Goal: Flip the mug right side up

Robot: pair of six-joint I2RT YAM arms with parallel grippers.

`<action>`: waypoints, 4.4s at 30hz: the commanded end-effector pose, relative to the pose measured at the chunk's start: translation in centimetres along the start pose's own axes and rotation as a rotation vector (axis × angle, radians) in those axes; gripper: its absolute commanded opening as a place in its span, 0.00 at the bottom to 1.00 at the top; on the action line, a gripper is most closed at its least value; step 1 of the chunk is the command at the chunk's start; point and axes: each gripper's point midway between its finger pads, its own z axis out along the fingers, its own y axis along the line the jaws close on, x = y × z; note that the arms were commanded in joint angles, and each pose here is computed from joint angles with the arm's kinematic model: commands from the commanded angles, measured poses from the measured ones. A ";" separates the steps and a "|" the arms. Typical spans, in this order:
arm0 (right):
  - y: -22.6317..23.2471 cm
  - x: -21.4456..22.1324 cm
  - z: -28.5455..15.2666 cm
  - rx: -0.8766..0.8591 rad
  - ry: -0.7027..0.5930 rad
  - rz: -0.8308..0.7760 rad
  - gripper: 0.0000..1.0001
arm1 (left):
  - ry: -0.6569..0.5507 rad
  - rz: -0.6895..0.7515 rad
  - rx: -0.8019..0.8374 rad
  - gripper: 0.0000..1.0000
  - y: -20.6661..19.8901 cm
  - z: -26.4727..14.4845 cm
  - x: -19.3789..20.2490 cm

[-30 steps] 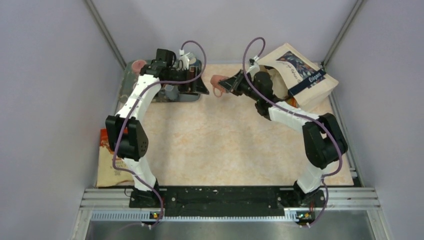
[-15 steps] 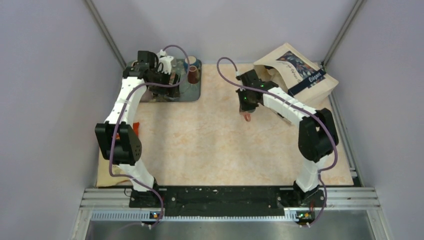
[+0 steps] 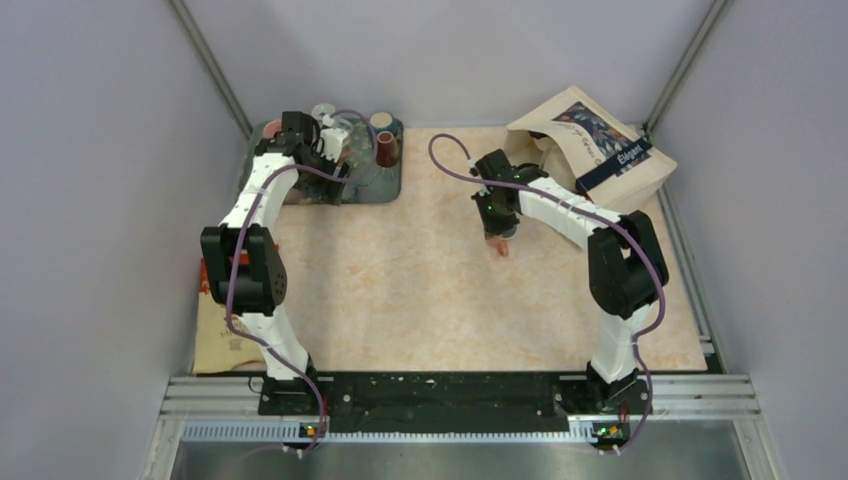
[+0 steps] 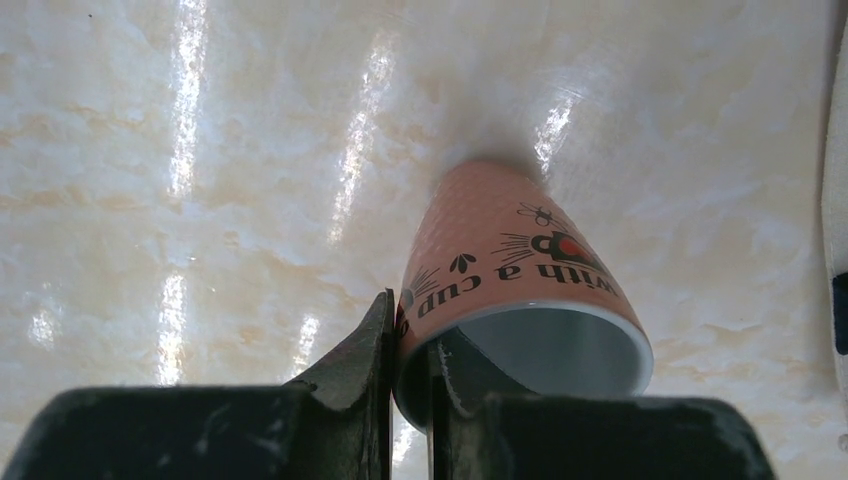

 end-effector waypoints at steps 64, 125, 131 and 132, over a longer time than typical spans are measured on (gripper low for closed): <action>1.5 -2.4 -5.9 -0.102 -0.132 -0.133 0.74 | -0.158 0.567 0.161 0.65 5.6 7.4 -5.5; 10.9 -13.6 -15.0 -0.767 -0.766 0.346 0.99 | -0.341 -0.400 0.648 0.00 -9.6 -2.5 -10.2; 12.4 -15.8 -15.0 -0.924 -0.784 0.485 0.92 | -0.358 -0.415 0.787 0.00 -12.7 -6.5 -10.2; 12.7 -16.2 -15.0 -0.930 -0.776 0.498 0.90 | -0.370 -0.398 0.796 0.00 -13.3 -7.3 -10.3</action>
